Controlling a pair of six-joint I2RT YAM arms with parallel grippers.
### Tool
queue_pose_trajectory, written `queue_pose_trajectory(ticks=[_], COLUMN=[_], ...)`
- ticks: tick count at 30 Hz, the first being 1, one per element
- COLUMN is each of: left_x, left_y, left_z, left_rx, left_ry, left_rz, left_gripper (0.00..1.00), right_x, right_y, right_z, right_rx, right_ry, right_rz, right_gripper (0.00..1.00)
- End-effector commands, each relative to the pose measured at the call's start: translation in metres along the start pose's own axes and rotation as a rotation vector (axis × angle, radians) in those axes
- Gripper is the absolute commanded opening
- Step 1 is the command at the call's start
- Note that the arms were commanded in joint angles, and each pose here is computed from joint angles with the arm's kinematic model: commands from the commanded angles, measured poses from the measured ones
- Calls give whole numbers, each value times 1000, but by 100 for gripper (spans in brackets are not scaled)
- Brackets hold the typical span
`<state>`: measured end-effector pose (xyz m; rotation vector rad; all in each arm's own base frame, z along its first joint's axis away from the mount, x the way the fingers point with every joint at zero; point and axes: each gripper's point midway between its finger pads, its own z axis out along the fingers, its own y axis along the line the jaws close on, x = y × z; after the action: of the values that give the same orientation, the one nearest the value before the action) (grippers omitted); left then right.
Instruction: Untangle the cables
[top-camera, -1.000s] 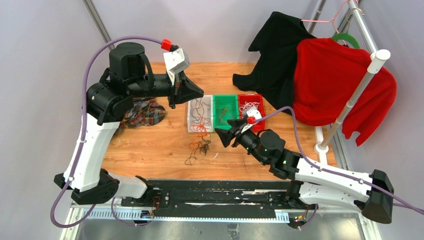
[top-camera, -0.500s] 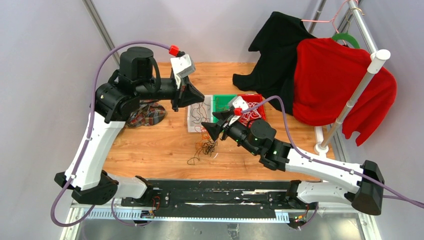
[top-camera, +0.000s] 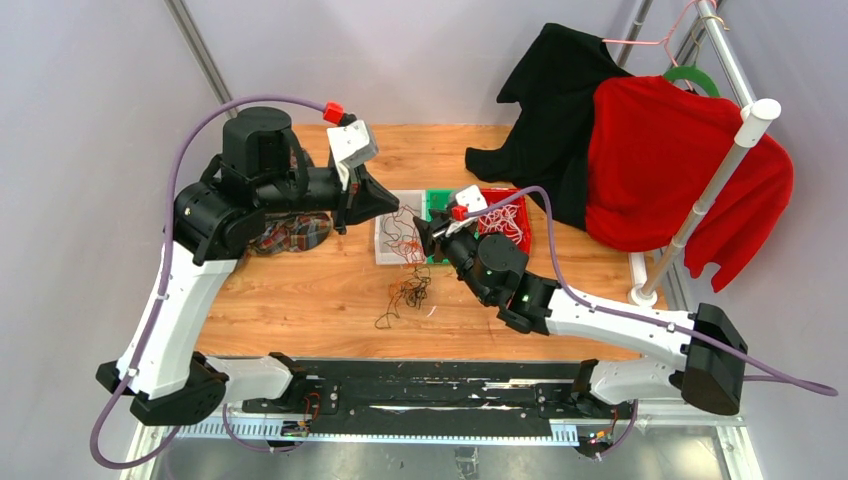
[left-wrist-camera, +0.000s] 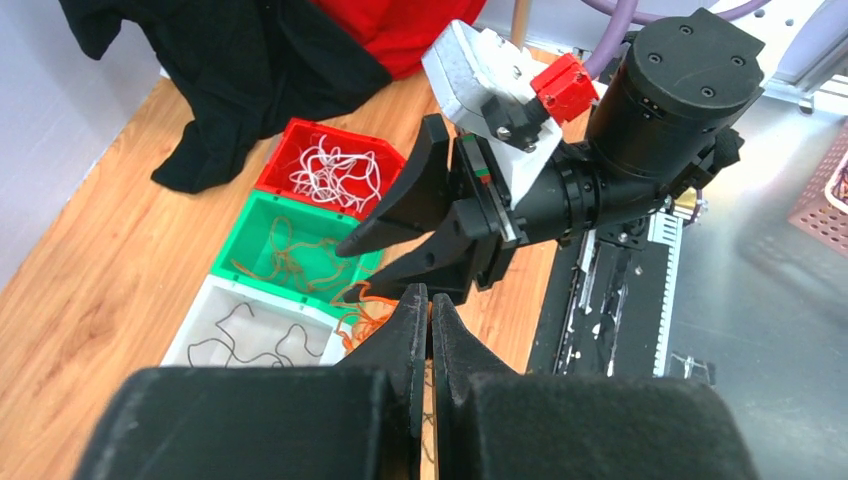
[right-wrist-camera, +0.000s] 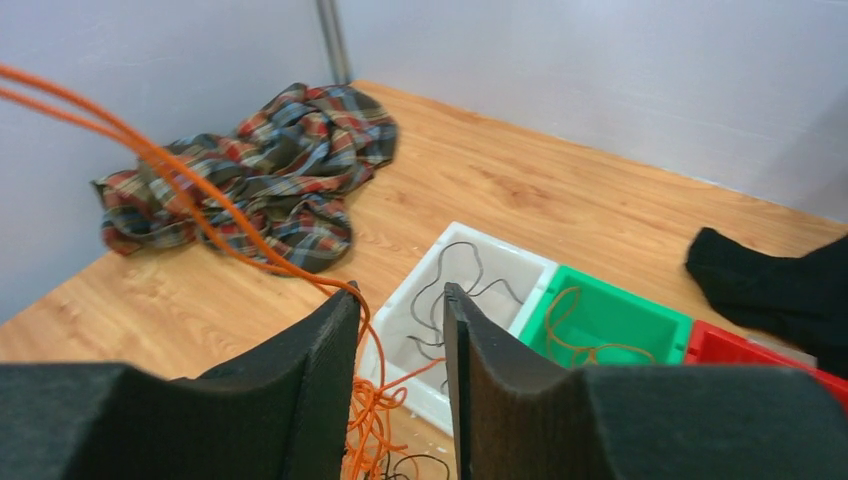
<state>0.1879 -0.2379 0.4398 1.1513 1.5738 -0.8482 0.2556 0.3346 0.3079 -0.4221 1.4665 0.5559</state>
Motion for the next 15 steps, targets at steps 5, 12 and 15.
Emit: queue_pose_trajectory(ticks=[5,12,15], left_x=[-5,-15,-30], left_y=[-16,-23,-29], left_z=[-5,-12,-21], left_rx=[61,73,75], left_ry=[-33,-62,-100], left_rz=[-28,-19,-10], left_gripper=[0,0,0], right_x=[-30,-7,15], right_y=[-5,1,4], right_z=[21,30,29], right_rx=[143,272,270], right_ry=[-119,-120,-84], right_rz=[28,-20,-44], right_gripper=[47,49,48])
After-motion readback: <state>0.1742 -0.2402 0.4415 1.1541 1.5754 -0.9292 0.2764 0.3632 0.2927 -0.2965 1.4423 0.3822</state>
